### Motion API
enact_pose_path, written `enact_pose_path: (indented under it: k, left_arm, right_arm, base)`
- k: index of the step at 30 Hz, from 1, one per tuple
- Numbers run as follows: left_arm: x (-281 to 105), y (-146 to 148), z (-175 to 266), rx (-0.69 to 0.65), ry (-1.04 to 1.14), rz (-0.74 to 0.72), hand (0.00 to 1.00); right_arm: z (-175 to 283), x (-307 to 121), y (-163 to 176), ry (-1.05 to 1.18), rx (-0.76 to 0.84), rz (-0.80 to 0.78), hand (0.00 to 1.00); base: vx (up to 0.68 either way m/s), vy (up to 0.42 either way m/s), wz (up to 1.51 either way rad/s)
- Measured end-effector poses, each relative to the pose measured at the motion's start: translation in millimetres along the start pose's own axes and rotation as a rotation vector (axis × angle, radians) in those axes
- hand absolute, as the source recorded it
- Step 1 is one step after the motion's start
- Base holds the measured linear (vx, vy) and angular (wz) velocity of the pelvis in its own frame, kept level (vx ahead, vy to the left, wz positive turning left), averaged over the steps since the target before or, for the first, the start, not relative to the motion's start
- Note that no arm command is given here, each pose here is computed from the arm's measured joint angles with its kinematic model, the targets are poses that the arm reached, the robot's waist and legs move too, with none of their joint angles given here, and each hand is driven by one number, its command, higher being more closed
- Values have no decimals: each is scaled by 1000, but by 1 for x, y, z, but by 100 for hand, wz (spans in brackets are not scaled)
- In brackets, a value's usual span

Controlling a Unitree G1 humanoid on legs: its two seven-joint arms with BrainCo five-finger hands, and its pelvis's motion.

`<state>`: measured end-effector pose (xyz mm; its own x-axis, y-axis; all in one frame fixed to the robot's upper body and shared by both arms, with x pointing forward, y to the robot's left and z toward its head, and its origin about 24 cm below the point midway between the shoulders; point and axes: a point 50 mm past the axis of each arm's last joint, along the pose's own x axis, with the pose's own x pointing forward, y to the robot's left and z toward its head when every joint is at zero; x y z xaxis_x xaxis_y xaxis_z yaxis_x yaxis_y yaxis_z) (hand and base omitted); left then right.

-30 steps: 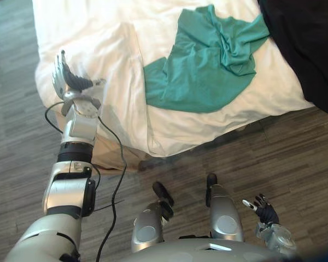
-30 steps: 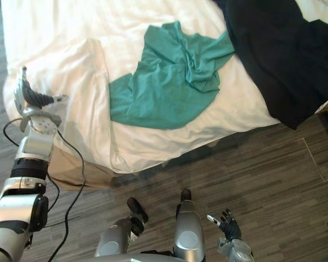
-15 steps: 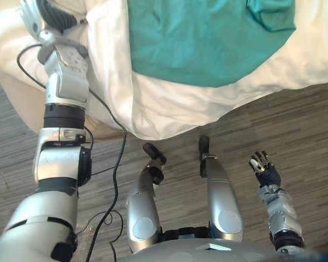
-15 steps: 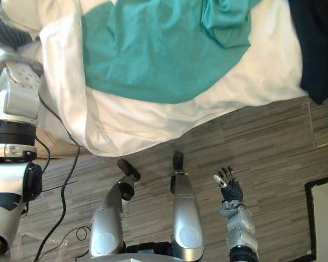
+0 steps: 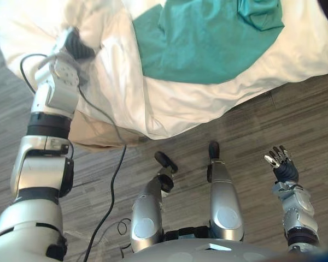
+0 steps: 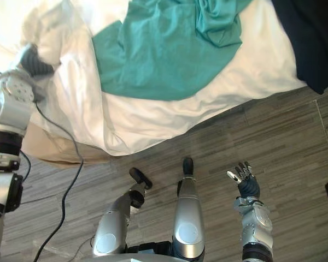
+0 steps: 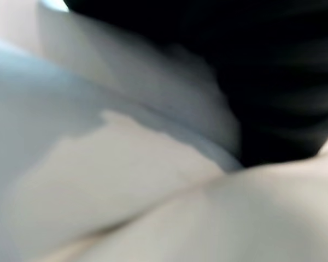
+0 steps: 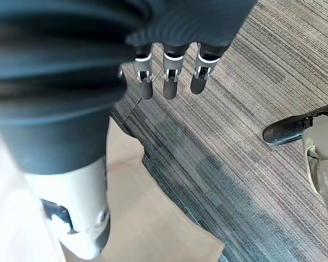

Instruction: Tidy the bed and pick cloth on bed and put in laundry

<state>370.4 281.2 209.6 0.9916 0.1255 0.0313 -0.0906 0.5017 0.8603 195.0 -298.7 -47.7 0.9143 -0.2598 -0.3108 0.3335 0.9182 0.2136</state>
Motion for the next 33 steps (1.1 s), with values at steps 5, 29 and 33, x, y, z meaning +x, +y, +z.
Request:
enact_pose_path:
  k: [5, 29, 33]
  left_arm:
    - [-17, -54, -41, -1, 15, -225, 100]
    - [-206, -204, -183, -430, 561, -110, 0]
    - [-223, -202, -195, -478, 685, 58, 0]
  right_arm:
    - [-25, -16, -20, 127, -75, -90, 0]
    - [-157, -139, -28, 734, -93, -274, 0]
    - [-158, -140, -28, 743, -86, -264, 0]
  base:
    - [12, 18, 20]
    - [96, -40, 19]
    - [5, -43, -3]
